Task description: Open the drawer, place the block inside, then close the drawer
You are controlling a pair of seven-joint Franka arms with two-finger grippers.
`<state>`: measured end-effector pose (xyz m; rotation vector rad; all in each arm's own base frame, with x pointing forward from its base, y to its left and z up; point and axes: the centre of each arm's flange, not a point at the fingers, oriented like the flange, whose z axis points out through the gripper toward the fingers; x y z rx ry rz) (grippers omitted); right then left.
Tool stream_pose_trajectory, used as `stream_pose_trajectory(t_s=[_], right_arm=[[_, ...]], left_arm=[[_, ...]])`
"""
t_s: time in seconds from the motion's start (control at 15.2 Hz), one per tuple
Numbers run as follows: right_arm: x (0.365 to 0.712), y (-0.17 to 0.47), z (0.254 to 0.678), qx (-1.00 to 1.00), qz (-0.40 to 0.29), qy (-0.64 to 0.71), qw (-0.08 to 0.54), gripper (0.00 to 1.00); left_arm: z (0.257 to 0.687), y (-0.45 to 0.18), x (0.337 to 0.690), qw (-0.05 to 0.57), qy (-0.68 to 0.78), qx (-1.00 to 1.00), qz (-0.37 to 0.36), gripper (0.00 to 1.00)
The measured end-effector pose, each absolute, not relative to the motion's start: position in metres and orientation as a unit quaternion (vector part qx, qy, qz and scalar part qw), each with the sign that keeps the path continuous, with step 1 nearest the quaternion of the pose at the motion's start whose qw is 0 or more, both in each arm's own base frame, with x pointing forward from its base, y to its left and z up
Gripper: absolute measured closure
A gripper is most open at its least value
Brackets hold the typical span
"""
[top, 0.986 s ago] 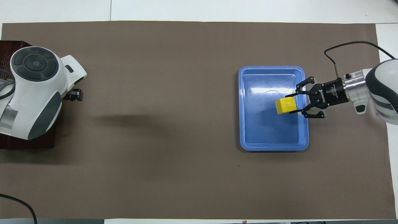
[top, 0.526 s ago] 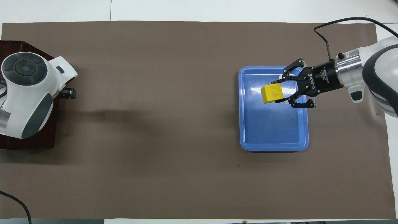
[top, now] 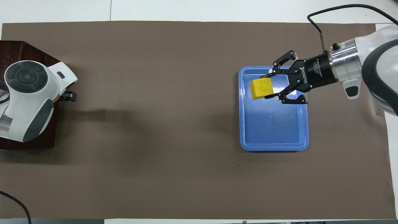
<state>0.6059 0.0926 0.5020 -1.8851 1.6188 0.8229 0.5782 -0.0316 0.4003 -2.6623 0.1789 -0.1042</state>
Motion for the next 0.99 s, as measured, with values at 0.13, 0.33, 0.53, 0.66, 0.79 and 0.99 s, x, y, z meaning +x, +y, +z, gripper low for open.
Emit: stream_pose_trajectory(t_s=[0.13, 0.33, 0.53, 0.66, 0.79, 0.99], right_arm=[[0.606, 0.094, 0.504, -0.697, 0.303, 0.596, 0.261, 0.45], [0.606, 0.096, 0.506, -0.698, 0.303, 0.594, 0.261, 0.45], [0.605, 0.101, 0.506, -0.698, 0.305, 0.594, 0.259, 0.45], [0.605, 0.103, 0.506, -0.698, 0.306, 0.594, 0.258, 0.45], [0.605, 0.103, 0.506, -0.698, 0.306, 0.594, 0.258, 0.45], [0.605, 0.103, 0.506, -0.698, 0.306, 0.594, 0.259, 0.45]], left_arm=[[0.399, -0.032, 0.578, 0.234, 0.066, -0.969, -0.037, 0.0], [0.389, -0.034, 0.573, 0.238, 0.075, -0.968, -0.029, 0.0], [0.387, -0.033, 0.572, 0.241, 0.079, -0.967, -0.031, 0.0], [0.385, -0.031, 0.572, 0.241, 0.079, -0.967, -0.029, 0.0], [0.383, -0.031, 0.572, 0.242, 0.08, -0.967, -0.028, 0.0], [0.38, -0.032, 0.572, 0.242, 0.086, -0.966, -0.025, 0.0]])
